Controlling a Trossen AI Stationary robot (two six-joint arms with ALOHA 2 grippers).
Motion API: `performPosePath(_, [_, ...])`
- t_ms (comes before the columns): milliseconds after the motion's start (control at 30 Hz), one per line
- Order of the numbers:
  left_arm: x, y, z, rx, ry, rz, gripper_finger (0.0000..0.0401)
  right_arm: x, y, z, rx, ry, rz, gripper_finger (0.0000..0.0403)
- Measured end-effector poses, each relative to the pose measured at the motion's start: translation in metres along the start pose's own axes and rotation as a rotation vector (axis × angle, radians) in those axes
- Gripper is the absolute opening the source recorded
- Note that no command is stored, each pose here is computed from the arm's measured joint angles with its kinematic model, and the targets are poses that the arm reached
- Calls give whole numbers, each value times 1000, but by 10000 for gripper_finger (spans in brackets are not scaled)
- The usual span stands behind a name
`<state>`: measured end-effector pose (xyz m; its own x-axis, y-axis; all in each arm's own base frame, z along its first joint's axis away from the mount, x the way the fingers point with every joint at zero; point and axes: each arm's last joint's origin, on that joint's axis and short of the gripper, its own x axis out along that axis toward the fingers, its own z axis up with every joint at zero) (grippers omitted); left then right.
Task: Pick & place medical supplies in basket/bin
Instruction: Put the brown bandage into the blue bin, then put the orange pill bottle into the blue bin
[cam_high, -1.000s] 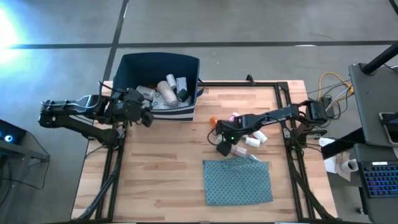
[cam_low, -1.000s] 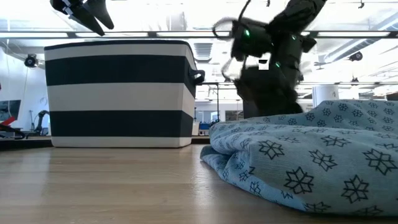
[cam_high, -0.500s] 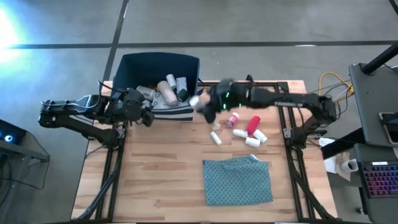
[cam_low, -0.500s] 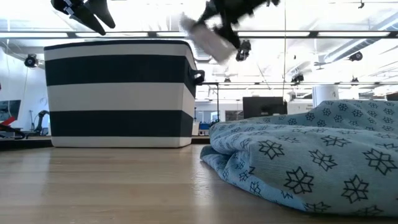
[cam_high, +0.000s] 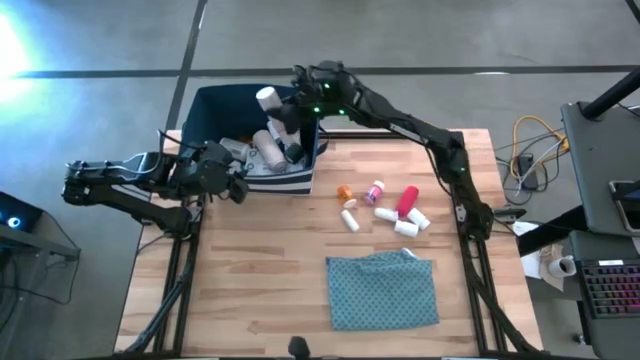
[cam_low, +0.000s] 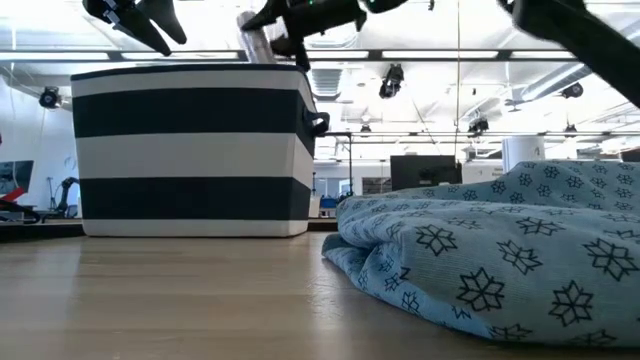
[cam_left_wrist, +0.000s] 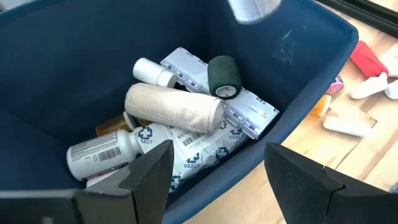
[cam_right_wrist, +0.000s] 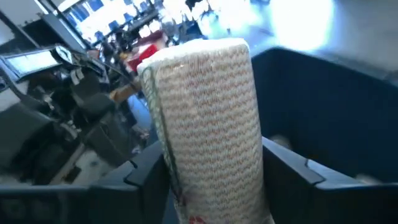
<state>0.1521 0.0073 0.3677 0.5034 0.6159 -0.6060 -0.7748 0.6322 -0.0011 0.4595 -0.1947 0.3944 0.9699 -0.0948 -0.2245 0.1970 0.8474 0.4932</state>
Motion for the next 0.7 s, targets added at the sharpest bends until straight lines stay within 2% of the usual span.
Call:
performPosePath(100, [-1,0,0,-2,0,-6,230,2,-19,-10,101,47,37,223])
performPosePath(233, [-1,0,0,-6,-3,-9,230,-9,-28,-21,152,147,-26,243])
performPosePath(400, [-1,0,0,-7,-5,-9,230,-34,-17,-21,69,258,-97,254])
performPosePath(567, [-1,0,0,-7,-5,-9,230,-57,-1,-21,-24,303,-253,255])
performPosePath(700, [-1,0,1,-10,-5,-14,230,-67,5,-21,-41,329,-278,254])
